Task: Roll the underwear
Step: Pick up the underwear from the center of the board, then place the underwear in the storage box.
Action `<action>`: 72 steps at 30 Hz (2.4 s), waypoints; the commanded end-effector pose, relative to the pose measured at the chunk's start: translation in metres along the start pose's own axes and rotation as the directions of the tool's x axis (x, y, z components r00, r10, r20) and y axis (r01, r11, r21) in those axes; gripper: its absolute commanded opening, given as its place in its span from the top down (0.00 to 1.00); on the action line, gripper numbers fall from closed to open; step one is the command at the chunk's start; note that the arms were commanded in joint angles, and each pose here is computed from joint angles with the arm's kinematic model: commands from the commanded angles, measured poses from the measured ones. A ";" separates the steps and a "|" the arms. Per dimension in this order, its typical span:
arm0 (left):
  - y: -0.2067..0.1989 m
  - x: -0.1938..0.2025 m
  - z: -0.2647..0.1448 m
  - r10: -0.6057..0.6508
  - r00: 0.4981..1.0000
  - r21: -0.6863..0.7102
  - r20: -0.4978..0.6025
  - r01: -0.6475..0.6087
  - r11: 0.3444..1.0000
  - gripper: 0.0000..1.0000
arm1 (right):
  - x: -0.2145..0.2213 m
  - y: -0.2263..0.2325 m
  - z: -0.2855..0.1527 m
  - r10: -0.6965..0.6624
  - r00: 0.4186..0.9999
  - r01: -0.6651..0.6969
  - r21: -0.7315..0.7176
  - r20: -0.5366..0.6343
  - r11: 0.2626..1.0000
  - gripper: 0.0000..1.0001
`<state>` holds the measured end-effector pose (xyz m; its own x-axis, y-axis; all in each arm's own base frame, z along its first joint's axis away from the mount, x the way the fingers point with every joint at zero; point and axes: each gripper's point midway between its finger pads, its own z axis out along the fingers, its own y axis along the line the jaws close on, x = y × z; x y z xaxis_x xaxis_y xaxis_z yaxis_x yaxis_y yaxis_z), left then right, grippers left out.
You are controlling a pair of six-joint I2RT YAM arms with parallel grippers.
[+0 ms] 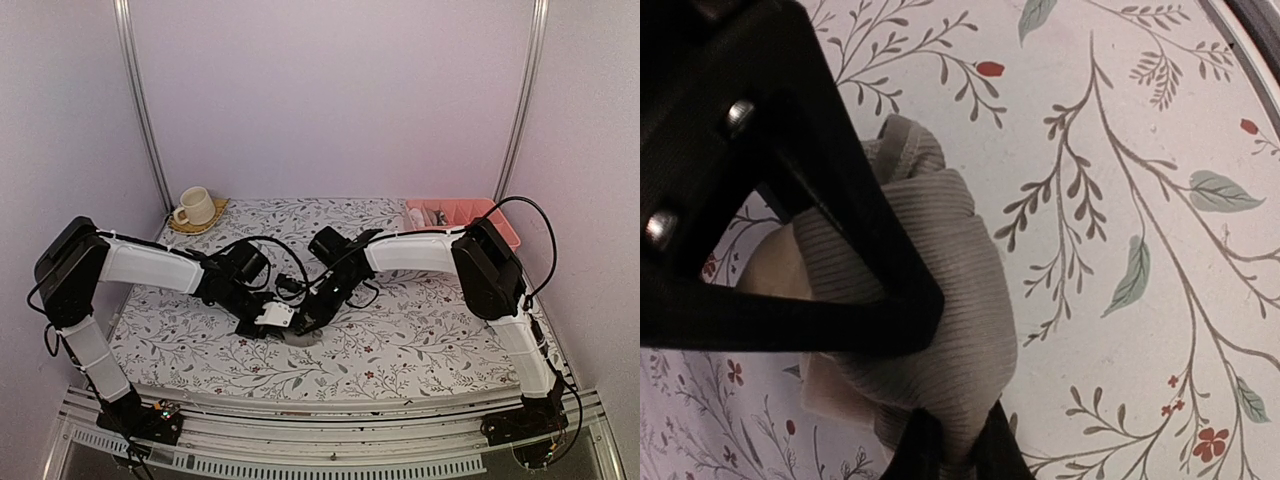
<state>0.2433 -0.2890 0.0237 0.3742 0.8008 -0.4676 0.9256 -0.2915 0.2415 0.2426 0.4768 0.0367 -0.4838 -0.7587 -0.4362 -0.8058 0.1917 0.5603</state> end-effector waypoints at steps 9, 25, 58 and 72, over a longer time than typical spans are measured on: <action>0.001 0.018 -0.013 -0.129 0.991 -0.003 -0.025 0.129 0.992 0.31 | 0.003 0.003 -0.018 -0.004 1.000 0.004 0.035 0.018 0.999 0.98; 0.086 0.034 -0.125 -0.334 0.912 -0.542 0.238 0.410 0.734 0.01 | -0.019 -0.090 -0.229 0.035 0.880 -0.328 0.552 0.474 0.767 0.98; 0.098 0.057 -0.141 -0.335 0.881 -0.702 0.335 0.470 0.534 0.01 | 0.089 -0.215 -0.376 0.243 0.540 -0.840 0.494 0.806 0.225 0.98; 0.098 0.060 -0.135 -0.335 0.884 -0.702 0.325 0.463 0.541 0.01 | 0.132 -0.233 -0.372 0.302 0.576 -0.803 0.594 0.760 0.036 0.98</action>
<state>0.3448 -0.2016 0.1394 0.0425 0.6309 -0.7747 0.6384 0.5793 0.5068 0.4949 0.1129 0.1185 -0.7706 0.1068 -0.6283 0.1167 0.9928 0.0258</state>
